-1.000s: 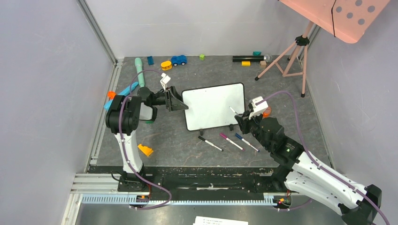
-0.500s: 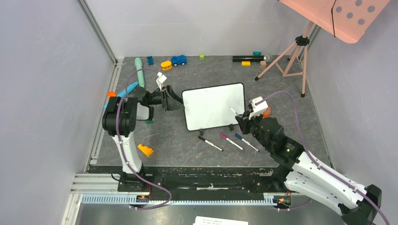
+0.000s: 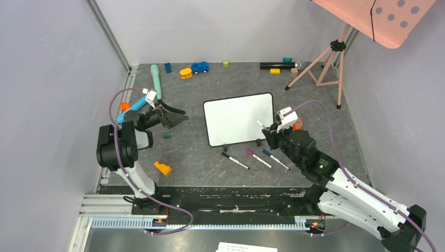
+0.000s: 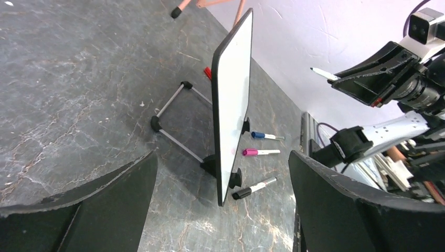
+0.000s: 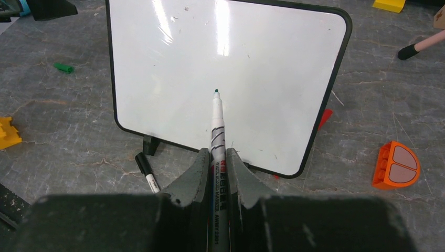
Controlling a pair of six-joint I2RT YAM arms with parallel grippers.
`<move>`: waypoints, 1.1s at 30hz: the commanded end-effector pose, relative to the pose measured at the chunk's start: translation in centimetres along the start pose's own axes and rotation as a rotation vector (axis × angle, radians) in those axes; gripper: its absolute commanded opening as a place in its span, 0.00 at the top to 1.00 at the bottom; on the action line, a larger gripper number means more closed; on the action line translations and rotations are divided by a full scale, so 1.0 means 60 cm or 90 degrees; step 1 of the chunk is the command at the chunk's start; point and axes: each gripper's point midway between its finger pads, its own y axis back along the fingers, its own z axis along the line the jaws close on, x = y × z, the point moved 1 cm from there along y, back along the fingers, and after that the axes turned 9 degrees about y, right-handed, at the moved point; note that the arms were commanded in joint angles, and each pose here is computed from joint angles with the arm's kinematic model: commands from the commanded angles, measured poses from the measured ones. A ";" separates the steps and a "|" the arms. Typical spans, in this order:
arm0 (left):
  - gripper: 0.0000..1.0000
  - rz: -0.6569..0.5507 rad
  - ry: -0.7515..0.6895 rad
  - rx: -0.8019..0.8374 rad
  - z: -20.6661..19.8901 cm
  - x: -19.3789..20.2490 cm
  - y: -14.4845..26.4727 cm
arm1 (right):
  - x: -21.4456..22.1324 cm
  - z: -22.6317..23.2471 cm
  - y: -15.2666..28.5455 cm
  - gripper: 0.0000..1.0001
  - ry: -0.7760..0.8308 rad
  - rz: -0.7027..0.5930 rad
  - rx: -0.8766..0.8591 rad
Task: Write a sentence on the whiteboard
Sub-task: Move the whiteboard to the center of the board.
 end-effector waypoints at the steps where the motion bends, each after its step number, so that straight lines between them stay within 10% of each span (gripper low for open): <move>1: 0.00 -0.055 -0.141 -0.025 -0.026 -0.020 0.014 | -0.057 0.004 -0.001 1.00 -0.011 -0.055 -0.009; 9: 0.00 -0.028 -0.294 -0.285 0.001 0.022 0.033 | -0.062 0.000 0.000 1.00 -0.006 -0.061 -0.003; 33: 0.00 -0.030 -0.327 -0.385 0.037 0.090 0.065 | -0.054 -0.007 0.022 1.00 -0.027 -0.077 -0.001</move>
